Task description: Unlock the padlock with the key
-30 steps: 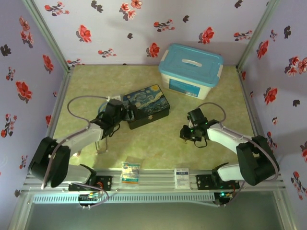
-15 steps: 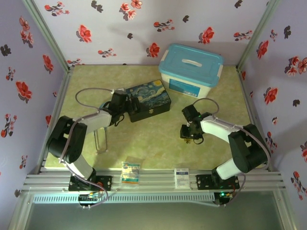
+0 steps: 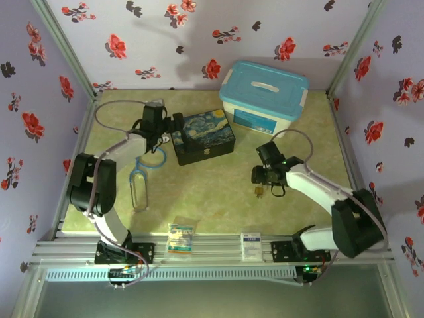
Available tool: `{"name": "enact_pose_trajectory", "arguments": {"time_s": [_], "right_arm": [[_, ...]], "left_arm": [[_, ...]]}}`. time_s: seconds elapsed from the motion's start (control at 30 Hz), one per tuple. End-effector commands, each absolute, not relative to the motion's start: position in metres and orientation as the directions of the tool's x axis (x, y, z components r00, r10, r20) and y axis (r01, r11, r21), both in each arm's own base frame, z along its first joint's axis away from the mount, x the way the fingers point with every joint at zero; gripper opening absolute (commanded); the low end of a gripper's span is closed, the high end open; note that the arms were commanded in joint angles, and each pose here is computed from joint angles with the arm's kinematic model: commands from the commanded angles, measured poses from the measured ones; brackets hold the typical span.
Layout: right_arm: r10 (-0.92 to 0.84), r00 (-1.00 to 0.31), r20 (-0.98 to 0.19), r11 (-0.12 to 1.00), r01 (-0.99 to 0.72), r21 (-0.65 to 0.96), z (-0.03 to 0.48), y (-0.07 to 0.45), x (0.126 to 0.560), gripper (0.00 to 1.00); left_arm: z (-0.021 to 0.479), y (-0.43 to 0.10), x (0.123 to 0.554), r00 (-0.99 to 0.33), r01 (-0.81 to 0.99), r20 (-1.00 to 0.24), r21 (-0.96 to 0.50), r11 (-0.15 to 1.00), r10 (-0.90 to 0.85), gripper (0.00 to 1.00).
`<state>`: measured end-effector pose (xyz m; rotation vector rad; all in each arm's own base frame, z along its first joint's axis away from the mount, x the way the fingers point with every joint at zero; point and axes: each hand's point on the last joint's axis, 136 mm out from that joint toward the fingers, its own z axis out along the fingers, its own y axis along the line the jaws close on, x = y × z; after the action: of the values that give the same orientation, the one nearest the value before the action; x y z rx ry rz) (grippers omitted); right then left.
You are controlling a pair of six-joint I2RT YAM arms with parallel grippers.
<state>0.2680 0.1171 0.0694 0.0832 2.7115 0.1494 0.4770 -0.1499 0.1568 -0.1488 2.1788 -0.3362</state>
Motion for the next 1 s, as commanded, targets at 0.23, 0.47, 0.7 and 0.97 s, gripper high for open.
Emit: {"name": "enact_pose_trajectory", "arguments": {"time_s": [0.23,0.47,0.7,0.97], "right_arm": [[0.09,-0.572,-0.815,0.959,0.27,-0.084,0.161,0.008,0.335,0.87],[-0.084,-0.39,-0.917,0.944,0.263,-0.198,0.145,-0.02,0.359,0.87],[0.026,-0.28,-0.96,0.954,0.292,-0.06,0.123,-0.029,0.368,0.9],[0.093,-0.315,-0.944,0.973,0.229,0.02,0.117,-0.019,0.373,0.91]], "left_arm": [[0.201,-0.056,0.384,-0.457,-0.148,-0.888,0.023,0.989,-0.047,1.0],[0.151,0.012,0.356,-0.472,-0.329,-0.88,0.116,0.937,-0.057,1.0],[0.112,0.033,0.362,-0.483,-0.313,-0.874,0.119,0.942,-0.05,1.0],[0.124,0.03,0.377,-0.328,-0.251,-0.944,0.051,0.967,-0.035,1.0]]}}
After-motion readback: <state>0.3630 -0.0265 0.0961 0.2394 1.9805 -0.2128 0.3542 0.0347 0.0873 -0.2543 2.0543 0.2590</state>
